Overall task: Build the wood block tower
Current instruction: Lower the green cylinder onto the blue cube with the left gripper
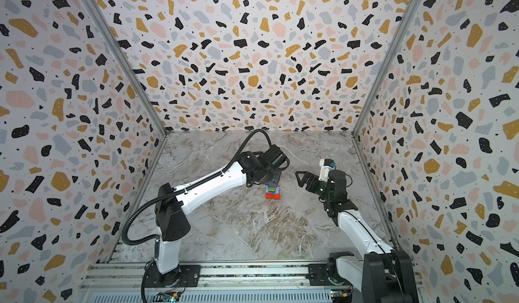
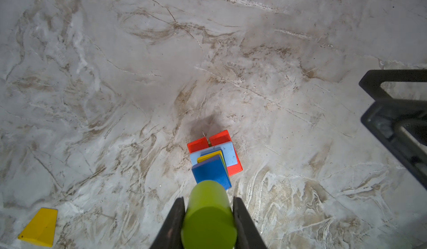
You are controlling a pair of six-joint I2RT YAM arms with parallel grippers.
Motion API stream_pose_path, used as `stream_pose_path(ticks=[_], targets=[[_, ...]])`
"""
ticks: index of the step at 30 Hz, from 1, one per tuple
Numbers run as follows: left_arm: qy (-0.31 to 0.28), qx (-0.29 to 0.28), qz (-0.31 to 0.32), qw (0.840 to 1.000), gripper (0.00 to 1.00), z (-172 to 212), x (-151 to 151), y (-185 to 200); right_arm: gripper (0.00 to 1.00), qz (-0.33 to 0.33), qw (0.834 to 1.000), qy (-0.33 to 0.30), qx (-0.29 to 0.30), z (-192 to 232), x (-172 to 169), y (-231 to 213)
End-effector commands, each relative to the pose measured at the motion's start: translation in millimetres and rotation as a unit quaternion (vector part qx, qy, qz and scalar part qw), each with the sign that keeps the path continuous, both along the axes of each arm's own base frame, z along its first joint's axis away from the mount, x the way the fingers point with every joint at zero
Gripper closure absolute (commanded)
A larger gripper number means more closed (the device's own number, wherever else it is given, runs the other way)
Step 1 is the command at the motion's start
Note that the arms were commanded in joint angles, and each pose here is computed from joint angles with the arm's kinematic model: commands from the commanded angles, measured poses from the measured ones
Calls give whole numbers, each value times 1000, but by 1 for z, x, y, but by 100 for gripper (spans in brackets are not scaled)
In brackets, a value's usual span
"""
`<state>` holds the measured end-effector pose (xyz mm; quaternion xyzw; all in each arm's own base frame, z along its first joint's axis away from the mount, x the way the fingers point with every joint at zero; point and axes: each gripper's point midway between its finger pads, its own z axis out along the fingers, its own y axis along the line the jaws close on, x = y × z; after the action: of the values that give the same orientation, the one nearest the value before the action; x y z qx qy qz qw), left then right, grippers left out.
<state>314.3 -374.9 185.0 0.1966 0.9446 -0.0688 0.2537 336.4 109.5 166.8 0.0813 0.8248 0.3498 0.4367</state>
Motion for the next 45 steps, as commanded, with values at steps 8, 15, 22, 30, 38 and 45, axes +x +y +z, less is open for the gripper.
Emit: stream_pose_path(ticks=[8,15,22,30,38,45], targets=[[5,-8,-3,1000,84,-11,0,-6,1,0,1000,-8,3,3,-1,-1],[7,-5,-4,1000,85,-15,0,-7,1,2,1000,-8,4,3,-1,0],[6,-8,-5,1000,85,-17,2,-9,1,3,1000,-9,5,3,-1,0],[7,-2,-4,1000,86,-21,3,-8,1,4,1000,-9,6,3,-2,1],[6,3,-1,1000,87,-23,4,-6,1,5,1000,-10,7,3,-2,1],[6,3,-1,1000,87,-23,5,-6,1,4,1000,-10,7,3,-2,1]])
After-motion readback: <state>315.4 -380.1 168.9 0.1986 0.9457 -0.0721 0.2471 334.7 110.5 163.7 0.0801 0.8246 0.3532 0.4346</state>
